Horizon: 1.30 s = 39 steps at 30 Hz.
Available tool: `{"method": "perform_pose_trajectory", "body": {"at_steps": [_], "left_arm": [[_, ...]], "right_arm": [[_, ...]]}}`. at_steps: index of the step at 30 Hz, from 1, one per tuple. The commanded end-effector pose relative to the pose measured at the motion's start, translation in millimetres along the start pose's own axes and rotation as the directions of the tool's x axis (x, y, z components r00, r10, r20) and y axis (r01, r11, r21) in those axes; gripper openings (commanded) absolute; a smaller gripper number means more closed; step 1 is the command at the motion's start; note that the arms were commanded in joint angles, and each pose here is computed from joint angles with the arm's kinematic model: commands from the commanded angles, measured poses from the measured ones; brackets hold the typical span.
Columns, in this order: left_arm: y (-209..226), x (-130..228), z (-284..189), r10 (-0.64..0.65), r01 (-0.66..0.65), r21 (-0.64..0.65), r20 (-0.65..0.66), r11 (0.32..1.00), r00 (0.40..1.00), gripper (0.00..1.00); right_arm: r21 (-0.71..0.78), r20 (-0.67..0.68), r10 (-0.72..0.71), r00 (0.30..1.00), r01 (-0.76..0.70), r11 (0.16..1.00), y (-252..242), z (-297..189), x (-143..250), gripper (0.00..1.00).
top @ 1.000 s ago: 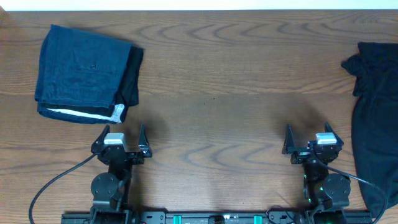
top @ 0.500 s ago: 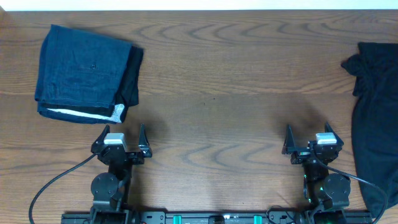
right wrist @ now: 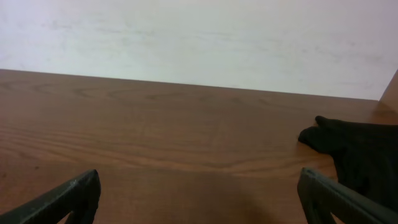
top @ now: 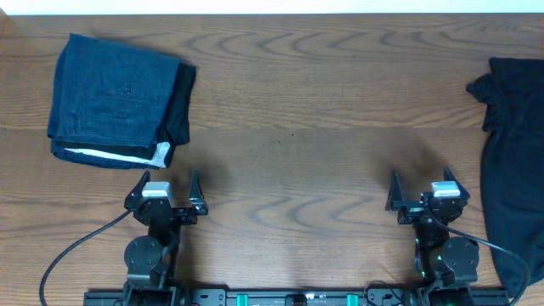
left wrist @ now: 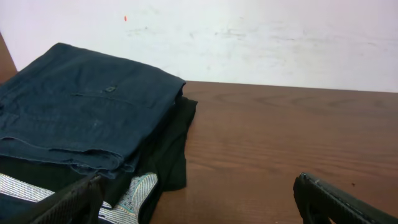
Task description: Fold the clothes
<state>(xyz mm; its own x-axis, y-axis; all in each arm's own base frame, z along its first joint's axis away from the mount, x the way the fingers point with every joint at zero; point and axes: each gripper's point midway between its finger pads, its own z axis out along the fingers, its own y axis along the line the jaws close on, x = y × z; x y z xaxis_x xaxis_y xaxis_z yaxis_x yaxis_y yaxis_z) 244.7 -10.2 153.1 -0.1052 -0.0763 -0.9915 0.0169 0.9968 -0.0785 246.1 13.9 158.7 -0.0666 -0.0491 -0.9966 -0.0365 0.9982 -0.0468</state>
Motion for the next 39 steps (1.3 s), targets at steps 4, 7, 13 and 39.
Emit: {"method": "perform_pose_trajectory", "body": {"at_steps": [4,7,13,39], "left_arm": [[2.9,16.6,0.6,0.020,-0.021,-0.012,-0.051,1.000,0.998,0.98],[2.9,16.6,0.6,0.020,-0.021,-0.012,-0.051,1.000,0.998,0.98],[2.9,16.6,0.6,0.020,-0.021,-0.012,-0.051,1.000,0.998,0.98],[2.9,16.6,0.6,0.020,-0.021,-0.012,-0.051,1.000,0.998,0.98]], "right_arm": [[0.001,0.000,-0.015,1.000,0.015,1.000,-0.5,-0.2,0.6,0.99],[0.001,0.000,-0.015,1.000,0.015,1.000,-0.5,-0.2,0.6,0.99],[0.001,0.000,-0.015,1.000,0.015,1.000,-0.5,-0.2,0.6,0.99],[-0.129,0.088,0.419,0.904,-0.406,0.905,12.8,-4.9,-38.1,0.99]]}}
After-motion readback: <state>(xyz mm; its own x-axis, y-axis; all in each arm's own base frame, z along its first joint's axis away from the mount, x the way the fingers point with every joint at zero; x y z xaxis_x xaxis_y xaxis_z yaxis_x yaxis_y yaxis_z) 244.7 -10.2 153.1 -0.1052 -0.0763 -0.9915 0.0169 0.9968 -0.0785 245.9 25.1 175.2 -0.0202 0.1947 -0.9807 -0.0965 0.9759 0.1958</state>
